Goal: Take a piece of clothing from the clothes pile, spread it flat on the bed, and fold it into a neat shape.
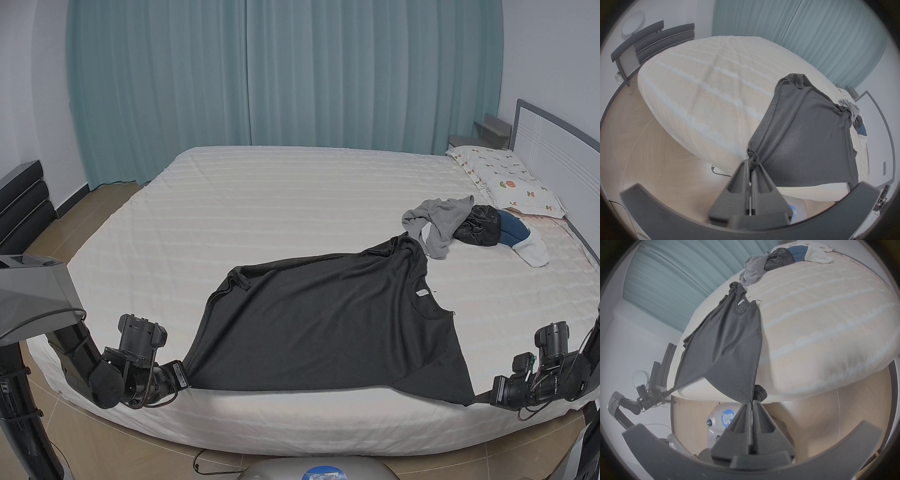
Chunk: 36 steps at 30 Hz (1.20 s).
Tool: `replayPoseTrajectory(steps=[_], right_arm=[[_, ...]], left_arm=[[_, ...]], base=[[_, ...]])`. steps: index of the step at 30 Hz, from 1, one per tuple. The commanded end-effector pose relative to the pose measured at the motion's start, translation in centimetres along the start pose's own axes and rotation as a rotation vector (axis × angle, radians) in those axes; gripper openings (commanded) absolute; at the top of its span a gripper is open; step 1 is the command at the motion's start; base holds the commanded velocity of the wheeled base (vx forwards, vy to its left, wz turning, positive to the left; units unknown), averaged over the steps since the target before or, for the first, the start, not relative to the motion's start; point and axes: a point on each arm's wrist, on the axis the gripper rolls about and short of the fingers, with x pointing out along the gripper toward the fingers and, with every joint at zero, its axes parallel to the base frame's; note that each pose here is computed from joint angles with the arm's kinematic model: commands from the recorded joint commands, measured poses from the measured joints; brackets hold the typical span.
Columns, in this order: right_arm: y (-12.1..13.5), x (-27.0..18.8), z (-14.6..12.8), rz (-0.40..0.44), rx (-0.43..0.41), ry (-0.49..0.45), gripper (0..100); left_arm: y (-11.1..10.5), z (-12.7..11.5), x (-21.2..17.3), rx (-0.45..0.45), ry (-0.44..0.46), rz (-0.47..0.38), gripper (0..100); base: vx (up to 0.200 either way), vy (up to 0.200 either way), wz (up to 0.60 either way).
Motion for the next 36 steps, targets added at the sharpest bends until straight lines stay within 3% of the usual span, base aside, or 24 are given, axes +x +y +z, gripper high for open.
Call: replayPoseTrajectory(steps=[1, 6, 7, 18, 24, 36], right_arm=[[-0.2, -0.1, -1.3, -0.01, 0.001, 0.048, 0], [-0.3, -0.1, -1.8, -0.015, 0.009, 0.072, 0], [-0.3, 0.0, -1.8, -0.016, 0.01, 0.075, 100], [-0.2, 1.0, 1.8, 0.024, -0.007, -0.039, 100], [0.1, 3.4, 3.7, 0.045, 0.04, -0.04, 100], [-0.6, 7.1, 5.9, 0.041, 0.05, -0.04, 100]], left_arm=[[0.0, -0.1, 0.0, 0.004, 0.007, 0.004, 0], [0.3, -0.5, -0.1, 0.029, 0.019, 0.013, 0], [0.3, -0.5, -0.1, 0.029, 0.021, 0.014, 0], [0.2, -0.5, -0.1, 0.03, 0.017, 0.01, 0], [0.2, -0.5, -0.1, 0.03, 0.017, 0.01, 0], [0.0, -0.2, -0.1, 0.026, 0.005, 0.001, 0]], base=[[0.0, 0.0, 0.0], [0.0, 0.0, 0.0], [0.0, 0.0, 0.0], [0.0, 0.0, 0.0], [0.0, 0.0, 0.0], [0.0, 0.0, 0.0]])
